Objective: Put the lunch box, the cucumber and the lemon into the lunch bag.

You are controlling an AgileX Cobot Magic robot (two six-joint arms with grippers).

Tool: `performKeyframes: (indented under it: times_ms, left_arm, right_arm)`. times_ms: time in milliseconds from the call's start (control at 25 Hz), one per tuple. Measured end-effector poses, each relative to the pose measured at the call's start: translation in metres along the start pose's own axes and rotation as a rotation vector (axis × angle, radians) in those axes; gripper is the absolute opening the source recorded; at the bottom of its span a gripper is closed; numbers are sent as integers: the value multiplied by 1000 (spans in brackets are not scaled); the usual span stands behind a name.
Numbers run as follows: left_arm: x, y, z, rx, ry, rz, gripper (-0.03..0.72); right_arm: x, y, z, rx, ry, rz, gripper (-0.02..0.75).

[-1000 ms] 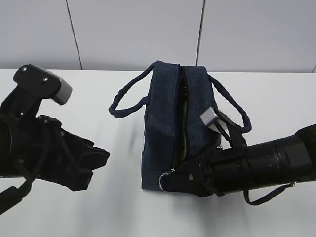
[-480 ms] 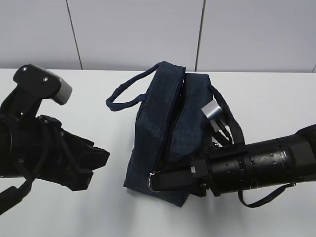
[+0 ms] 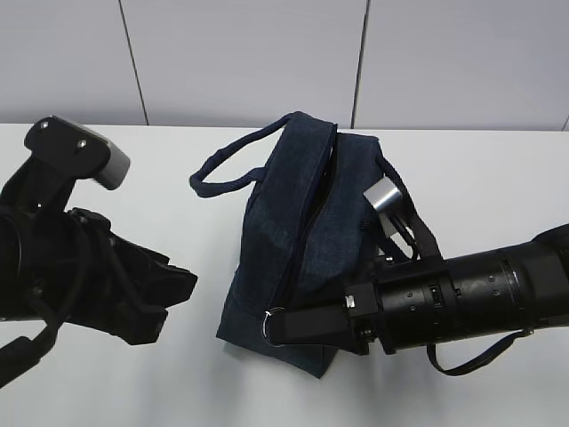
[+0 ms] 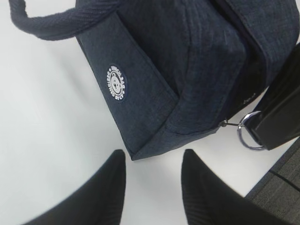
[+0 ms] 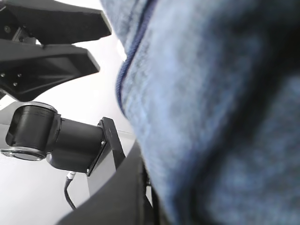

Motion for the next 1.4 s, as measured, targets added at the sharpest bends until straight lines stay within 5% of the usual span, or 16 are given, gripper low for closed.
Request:
performKeyframes:
  times_ms: [1400]
  left_arm:
    - [4,-1,0,8,25,2,270]
  right_arm:
    - [-38,52,-17,-25,-89,-219,0]
Point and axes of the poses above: a point on each arm's last joint axis where the gripper is mounted, z pointing out along that axis toward the gripper, y along the wrist's bending axis when the last joint is at zero, x = y × z, the point moved 8 cm from there along z, pointing out along that axis toward the gripper
